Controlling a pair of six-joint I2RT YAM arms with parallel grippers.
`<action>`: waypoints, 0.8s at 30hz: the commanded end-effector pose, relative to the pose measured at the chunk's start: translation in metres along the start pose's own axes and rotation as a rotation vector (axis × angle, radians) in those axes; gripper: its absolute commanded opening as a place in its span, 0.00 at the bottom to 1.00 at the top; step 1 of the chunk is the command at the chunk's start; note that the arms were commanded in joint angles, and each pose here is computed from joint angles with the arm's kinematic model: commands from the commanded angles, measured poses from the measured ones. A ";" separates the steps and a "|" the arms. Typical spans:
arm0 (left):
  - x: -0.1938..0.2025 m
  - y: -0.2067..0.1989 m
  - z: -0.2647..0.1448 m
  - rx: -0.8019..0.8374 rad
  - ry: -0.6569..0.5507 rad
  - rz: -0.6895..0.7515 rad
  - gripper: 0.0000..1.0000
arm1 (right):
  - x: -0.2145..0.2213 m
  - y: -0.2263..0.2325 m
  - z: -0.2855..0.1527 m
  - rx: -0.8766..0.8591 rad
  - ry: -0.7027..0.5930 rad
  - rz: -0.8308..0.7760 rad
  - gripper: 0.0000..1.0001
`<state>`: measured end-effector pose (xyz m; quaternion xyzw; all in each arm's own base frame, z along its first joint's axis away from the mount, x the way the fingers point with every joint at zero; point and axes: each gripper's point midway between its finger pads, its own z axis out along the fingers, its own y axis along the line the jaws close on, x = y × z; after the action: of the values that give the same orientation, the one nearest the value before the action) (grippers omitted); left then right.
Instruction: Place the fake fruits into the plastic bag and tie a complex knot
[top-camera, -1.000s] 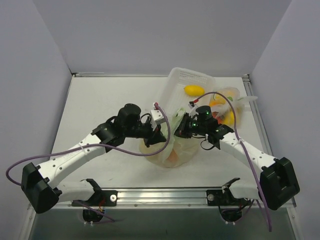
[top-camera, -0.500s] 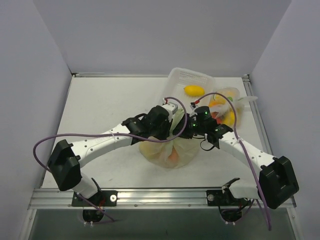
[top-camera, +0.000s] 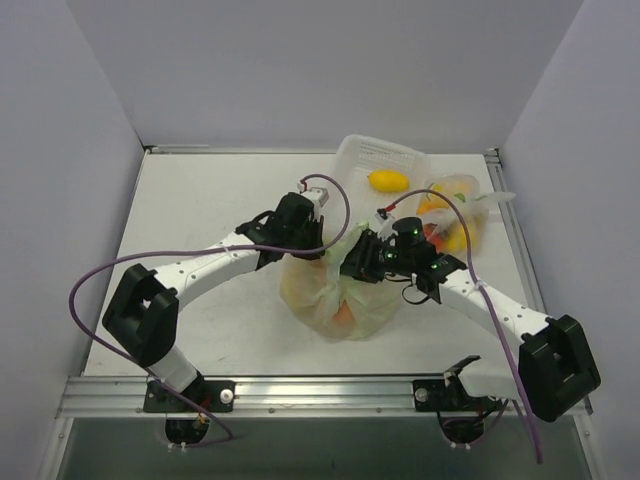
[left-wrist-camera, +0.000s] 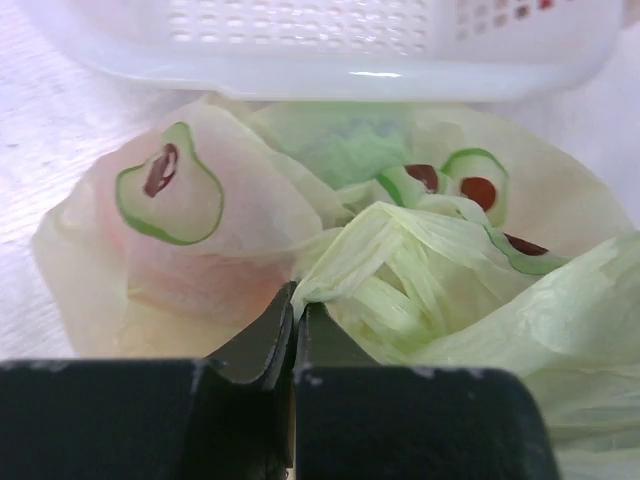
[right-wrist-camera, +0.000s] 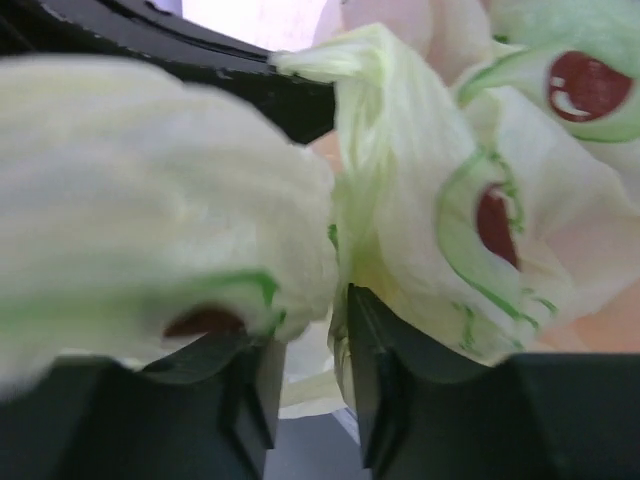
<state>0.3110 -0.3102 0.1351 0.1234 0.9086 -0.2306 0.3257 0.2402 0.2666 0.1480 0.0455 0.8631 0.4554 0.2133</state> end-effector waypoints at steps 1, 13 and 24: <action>-0.018 -0.043 -0.018 0.226 -0.068 0.078 0.00 | 0.005 0.024 -0.011 -0.130 0.027 -0.139 0.33; -0.016 -0.063 -0.051 0.409 -0.056 0.149 0.00 | 0.016 0.016 -0.048 -0.142 0.103 -0.574 0.64; -0.018 -0.083 -0.066 0.564 -0.004 0.162 0.00 | 0.002 0.032 -0.049 -0.204 0.028 -0.863 1.00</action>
<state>0.2598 -0.3375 0.1861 0.2537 0.8294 -0.4095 0.2828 0.2040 0.2404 0.1777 -0.2936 0.7932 0.4223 0.3261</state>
